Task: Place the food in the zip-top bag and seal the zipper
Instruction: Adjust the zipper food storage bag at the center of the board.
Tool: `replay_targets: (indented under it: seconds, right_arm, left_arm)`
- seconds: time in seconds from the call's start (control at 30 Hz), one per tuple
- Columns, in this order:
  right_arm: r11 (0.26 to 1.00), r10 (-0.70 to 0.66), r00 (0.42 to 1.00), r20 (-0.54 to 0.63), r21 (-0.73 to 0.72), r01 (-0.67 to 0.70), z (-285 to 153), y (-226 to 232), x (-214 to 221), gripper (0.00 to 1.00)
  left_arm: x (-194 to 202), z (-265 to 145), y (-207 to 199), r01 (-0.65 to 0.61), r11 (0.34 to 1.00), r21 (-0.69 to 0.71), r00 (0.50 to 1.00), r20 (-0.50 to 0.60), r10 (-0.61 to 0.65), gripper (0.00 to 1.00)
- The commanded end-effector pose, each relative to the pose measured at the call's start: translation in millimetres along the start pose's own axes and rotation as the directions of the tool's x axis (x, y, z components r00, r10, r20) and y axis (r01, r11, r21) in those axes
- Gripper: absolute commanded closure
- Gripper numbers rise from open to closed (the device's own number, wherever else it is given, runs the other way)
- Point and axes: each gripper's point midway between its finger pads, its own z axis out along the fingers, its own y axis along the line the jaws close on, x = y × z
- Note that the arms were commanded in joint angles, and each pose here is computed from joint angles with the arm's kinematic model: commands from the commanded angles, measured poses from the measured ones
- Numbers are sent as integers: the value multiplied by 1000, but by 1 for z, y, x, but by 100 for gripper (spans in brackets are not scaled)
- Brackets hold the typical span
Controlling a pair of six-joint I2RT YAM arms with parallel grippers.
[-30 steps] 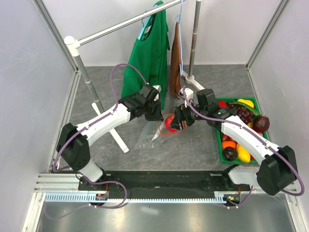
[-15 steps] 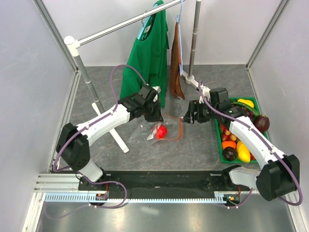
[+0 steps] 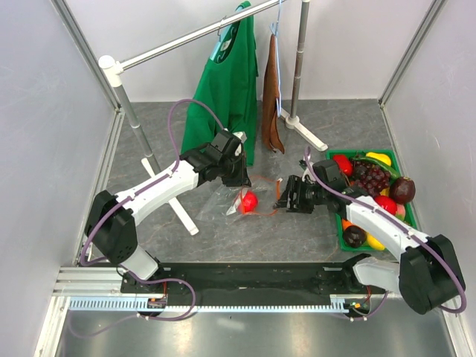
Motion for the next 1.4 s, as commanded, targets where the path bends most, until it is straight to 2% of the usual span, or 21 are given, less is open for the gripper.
replay_targets:
  seconds: [0.0, 0.1, 0.13, 0.17, 0.27, 0.3, 0.33, 0.4, 0.5, 0.67, 0.8, 0.93, 1.0, 1.03, 1.13, 1.23, 1.33, 1.37]
  right_arm:
    - [997, 47, 997, 59, -70, -42, 10, 18, -18, 34]
    - [995, 60, 996, 62, -78, -56, 17, 17, -21, 40]
    - [995, 68, 996, 51, -72, -64, 21, 14, -19, 49]
    - [995, 76, 996, 42, -64, -73, 23, 11, -17, 54]
    - [991, 114, 993, 3, -63, -114, 26, 7, -5, 63]
    - [990, 120, 993, -5, -71, -120, 26, 8, -3, 70]
    - [991, 109, 994, -5, -79, -109, 21, 13, -5, 89]
    - [993, 78, 997, -4, -86, -78, 12, 21, -8, 100]
    - [993, -2, 1000, 3, -116, 2, -14, 48, -21, 100]
    - [981, -155, 988, -14, -117, 152, -57, 75, -28, 100]
    - [982, -173, 980, -93, -93, 165, -66, 72, -24, 100]
    - [979, -204, 978, -40, -36, 203, -66, 69, -42, 100]
    - [978, -204, 978, -49, -54, 201, -72, 77, -44, 100]
    - [970, -226, 974, -32, -97, 222, -82, 94, -50, 100]
    - [954, -282, 959, -24, -113, 277, -97, 104, -50, 100]
    - [952, -301, 952, -57, -71, 297, -91, 86, -42, 100]
    - [935, -349, 935, -59, 40, 351, -85, 62, -51, 87]
    - [927, -359, 932, -51, 97, 363, -84, 50, -59, 71]
  left_arm:
    - [-14, -15, -14, 29, 997, 65, 998, 52, -32, 98]
    - [-15, -18, -15, 25, 997, 69, 998, 59, -29, 98]
    - [-16, -18, -14, 25, 997, 67, 998, 61, -29, 98]
    - [-15, -18, -14, 26, 997, 67, 998, 61, -30, 98]
    - [-18, -20, -13, 32, 997, 66, 997, 70, -36, 98]
    - [-19, -20, -14, 30, 997, 70, 997, 71, -35, 98]
    - [-21, -22, -14, 27, 997, 72, 997, 75, -32, 98]
    - [-25, -29, -16, -5, 997, 78, 995, 99, -3, 98]
    - [-33, -41, -9, -60, 998, 34, 987, 151, 55, 98]
    - [-41, -60, 22, -100, 985, -138, 968, 216, 128, 98]
    - [-47, -75, 18, -135, 982, -135, 951, 260, 167, 98]
    - [-49, -71, 18, -162, 970, -179, 944, 258, 205, 98]
    - [-53, -72, 17, -172, 966, -194, 942, 253, 219, 98]
    - [-62, -80, 11, -177, 965, -192, 932, 282, 227, 98]
    - [-72, -94, -1, -237, 951, -199, 894, 339, 294, 98]
    - [-65, -87, -6, -280, 940, -196, 890, 314, 331, 98]
    - [-54, -70, -4, -262, 948, -181, 917, 259, 303, 98]
    - [-51, -65, -4, -245, 954, -171, 927, 248, 282, 98]
